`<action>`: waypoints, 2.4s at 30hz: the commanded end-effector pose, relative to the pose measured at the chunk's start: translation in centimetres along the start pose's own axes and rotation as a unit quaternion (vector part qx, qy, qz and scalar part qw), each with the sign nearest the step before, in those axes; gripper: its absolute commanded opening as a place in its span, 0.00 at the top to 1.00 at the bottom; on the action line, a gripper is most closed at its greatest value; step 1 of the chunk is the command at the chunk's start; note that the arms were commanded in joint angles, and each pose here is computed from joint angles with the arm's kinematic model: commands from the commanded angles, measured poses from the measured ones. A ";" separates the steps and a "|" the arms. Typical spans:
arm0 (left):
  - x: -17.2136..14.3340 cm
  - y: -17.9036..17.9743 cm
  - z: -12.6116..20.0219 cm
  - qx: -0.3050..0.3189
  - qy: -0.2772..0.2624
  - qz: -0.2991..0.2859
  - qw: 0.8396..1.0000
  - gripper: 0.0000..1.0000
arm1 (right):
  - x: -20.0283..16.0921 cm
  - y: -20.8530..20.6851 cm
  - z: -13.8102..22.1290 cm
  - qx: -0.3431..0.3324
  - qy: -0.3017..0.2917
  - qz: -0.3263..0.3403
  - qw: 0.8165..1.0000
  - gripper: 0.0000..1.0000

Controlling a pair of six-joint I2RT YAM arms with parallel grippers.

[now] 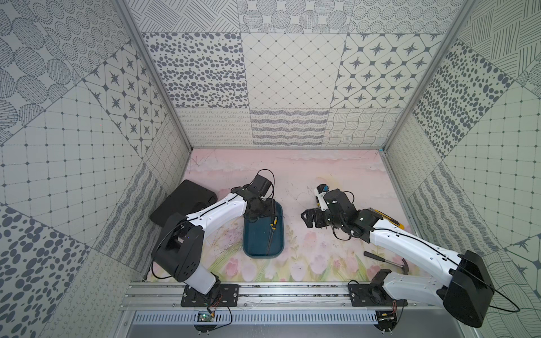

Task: Take the file tool out of the storage box
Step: Pick up the file tool from the storage box.

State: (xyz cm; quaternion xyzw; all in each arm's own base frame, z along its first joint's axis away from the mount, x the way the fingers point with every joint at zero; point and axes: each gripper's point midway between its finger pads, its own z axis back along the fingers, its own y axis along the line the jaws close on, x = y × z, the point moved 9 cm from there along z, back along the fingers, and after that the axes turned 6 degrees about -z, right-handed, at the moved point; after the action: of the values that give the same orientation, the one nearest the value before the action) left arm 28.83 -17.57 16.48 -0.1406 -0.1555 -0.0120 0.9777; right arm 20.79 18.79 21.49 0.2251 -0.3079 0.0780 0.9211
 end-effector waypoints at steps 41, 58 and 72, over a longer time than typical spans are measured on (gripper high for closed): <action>0.9 -0.6 1.3 -0.041 -0.093 -0.029 0.994 0.89 | -1.5 2.2 3.3 0.188 0.003 0.011 0.982 0.04; -0.2 -3.7 17.6 -0.406 -0.224 -0.008 0.886 0.86 | -0.9 8.5 4.7 0.473 0.008 -0.034 0.880 0.38; -0.8 -3.4 20.4 -0.497 -0.254 -0.040 0.829 0.84 | 0.3 11.2 6.1 0.548 0.025 -0.030 0.836 0.54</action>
State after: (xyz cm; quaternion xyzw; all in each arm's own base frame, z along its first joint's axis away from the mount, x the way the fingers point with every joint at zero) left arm 22.50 -15.01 33.37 -0.5459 -0.3603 -0.0371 0.7555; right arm 14.84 25.49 27.73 0.6684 -0.1761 0.1888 0.6975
